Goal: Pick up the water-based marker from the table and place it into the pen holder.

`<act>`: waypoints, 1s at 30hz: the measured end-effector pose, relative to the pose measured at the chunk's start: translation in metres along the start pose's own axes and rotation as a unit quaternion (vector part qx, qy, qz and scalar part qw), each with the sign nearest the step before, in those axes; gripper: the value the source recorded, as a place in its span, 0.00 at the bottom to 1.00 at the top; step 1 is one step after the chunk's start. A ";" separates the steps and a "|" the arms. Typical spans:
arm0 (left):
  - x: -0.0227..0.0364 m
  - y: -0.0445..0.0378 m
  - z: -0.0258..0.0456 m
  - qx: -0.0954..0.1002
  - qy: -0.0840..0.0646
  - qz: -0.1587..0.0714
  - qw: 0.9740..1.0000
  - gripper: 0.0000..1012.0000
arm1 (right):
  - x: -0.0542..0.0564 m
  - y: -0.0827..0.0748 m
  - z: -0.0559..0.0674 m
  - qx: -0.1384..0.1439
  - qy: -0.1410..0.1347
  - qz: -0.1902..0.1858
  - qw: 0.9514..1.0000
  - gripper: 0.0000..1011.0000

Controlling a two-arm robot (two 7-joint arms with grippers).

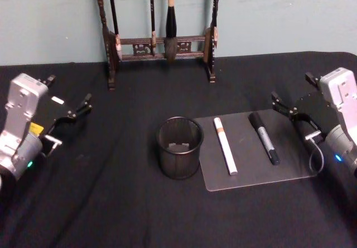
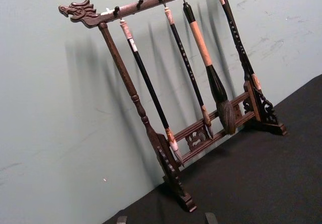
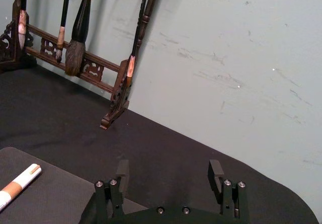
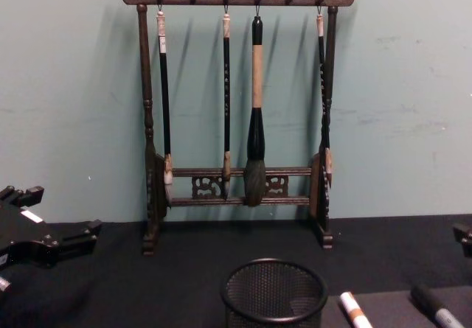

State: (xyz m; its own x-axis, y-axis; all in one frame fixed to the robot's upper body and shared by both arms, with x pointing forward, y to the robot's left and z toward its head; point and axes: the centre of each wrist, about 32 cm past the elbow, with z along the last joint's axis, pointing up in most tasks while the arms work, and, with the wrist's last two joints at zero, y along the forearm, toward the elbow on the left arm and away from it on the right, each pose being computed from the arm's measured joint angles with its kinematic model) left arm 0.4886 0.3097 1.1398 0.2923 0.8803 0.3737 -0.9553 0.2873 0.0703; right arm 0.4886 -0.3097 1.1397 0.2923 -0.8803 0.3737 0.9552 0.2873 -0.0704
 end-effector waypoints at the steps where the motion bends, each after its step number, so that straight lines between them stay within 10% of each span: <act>1: 0.0000 0.0000 0.0000 0.000 0.000 0.000 1.000 0.99 | 0.000 0.000 0.000 0.000 0.000 0.000 1.000 0.99; 30: 0.0000 0.0000 0.0000 0.000 0.000 0.000 1.000 0.99 | 0.000 0.000 0.000 0.000 0.000 0.000 1.000 0.99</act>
State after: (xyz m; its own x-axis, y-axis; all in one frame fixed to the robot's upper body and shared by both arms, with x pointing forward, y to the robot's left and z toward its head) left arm 0.4886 0.3097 1.1398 0.2923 0.8803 0.3737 -0.9552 0.2873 0.0704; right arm 0.4886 -0.3096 1.1398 0.2923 -0.8803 0.3737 0.9552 0.2873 -0.0703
